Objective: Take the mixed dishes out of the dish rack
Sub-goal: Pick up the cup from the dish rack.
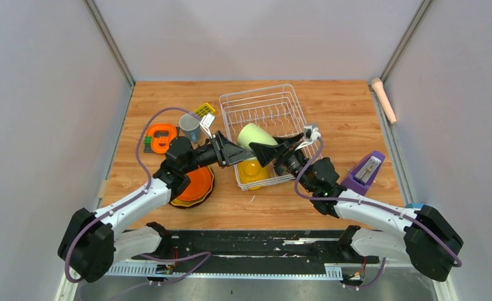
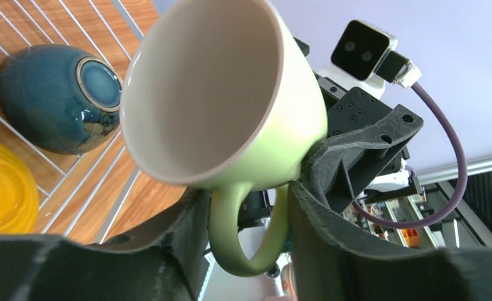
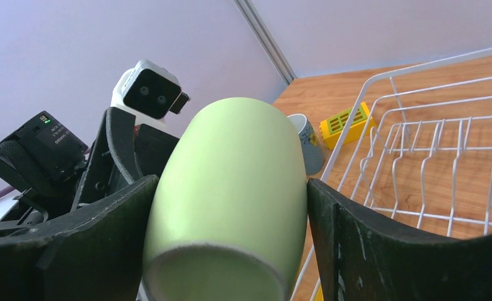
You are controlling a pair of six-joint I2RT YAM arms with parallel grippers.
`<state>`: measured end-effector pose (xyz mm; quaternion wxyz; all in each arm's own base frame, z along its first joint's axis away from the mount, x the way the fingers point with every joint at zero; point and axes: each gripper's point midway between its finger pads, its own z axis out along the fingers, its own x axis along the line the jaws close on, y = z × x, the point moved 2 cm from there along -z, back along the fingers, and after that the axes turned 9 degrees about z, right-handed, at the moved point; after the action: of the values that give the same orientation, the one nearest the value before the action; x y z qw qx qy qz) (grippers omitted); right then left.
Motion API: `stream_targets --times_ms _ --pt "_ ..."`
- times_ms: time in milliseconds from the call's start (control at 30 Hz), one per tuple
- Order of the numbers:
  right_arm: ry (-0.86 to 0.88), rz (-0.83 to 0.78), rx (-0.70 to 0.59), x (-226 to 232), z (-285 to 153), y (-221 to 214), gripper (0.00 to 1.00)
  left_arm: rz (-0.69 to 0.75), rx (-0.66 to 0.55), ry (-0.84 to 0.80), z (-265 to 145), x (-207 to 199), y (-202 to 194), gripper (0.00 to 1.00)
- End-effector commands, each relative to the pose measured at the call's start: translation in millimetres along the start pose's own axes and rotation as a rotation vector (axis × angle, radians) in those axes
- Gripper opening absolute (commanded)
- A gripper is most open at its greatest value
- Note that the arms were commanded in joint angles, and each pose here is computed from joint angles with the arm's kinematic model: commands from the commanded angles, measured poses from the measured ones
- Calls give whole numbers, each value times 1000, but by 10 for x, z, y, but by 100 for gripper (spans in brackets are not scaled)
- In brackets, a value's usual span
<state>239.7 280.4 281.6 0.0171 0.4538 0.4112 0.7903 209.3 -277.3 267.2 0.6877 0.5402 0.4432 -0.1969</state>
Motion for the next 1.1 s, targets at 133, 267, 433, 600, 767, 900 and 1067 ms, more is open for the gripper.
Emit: stream_targets --times_ms 133,267,433,600,767,900,1067 --pt "188 11 -106 455 10 297 0 45 20 -199 8 -325 24 20" --pt "184 -1 -84 459 10 275 16 51 13 -215 2 -329 17 0" --pt "114 -11 -30 377 9 224 69 88 -11 -253 -42 -412 40 0" --pt "13 -13 52 280 -49 167 92 167 -28 -180 -65 -385 85 0" --pt "-103 5 57 118 -176 187 100 296 -82 50 -213 -216 205 0" --pt "-151 19 -14 27 -278 300 100 371 -150 235 -431 -68 316 0" --pt "-207 22 -26 -47 -336 338 100 435 -212 426 -703 113 409 0"
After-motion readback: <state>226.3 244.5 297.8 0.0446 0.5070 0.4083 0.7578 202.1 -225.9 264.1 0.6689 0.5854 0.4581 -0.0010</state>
